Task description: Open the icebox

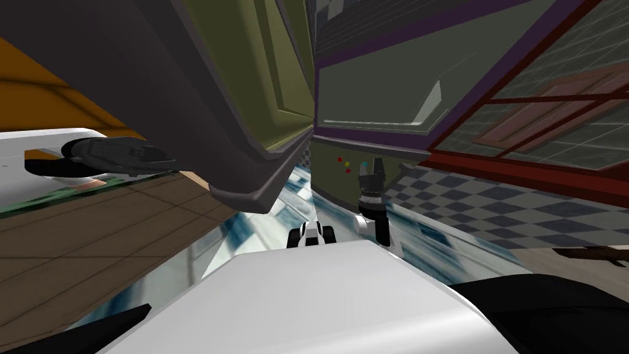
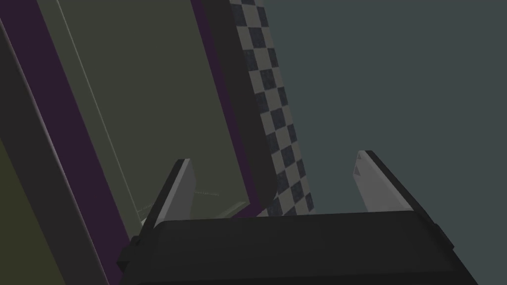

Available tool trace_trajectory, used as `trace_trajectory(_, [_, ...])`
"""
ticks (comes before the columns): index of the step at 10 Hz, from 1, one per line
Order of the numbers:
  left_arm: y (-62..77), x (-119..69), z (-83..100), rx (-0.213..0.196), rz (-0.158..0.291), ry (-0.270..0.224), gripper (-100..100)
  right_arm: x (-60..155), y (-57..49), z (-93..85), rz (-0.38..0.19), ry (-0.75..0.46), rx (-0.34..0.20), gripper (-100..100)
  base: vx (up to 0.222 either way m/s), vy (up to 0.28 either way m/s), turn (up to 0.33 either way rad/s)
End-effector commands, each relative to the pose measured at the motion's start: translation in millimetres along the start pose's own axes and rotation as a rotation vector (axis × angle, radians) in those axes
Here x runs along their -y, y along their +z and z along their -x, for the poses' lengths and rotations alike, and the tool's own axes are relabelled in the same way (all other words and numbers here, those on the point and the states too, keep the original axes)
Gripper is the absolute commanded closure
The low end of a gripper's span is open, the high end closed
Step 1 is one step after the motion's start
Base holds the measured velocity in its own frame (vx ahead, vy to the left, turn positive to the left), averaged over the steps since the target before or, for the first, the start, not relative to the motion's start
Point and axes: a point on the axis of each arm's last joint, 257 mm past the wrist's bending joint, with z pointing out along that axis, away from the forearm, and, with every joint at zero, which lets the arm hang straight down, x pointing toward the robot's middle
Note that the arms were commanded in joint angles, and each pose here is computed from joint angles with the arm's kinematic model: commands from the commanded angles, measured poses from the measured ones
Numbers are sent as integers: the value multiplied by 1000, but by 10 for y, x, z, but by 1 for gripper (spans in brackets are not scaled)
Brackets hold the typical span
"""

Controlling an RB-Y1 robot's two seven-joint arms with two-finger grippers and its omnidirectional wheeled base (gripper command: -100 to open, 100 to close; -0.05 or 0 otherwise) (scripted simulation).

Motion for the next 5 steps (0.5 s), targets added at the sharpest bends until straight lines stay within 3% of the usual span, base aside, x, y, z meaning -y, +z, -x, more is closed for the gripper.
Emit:
trace_trajectory(1, [163,-4,25,68,-86,3,-100,-1,1,-1,0,0,0,0,-51,123,-346])
trace_trajectory(3, [143,7,13,87,-79,4,-100,-1,1,-1,0,1,0,0,-42,22,-186])
trace_trajectory(5, [90,18,3,103,-69,7,-100,-1,0,-1,0,1,0,0,-1,-26,25])
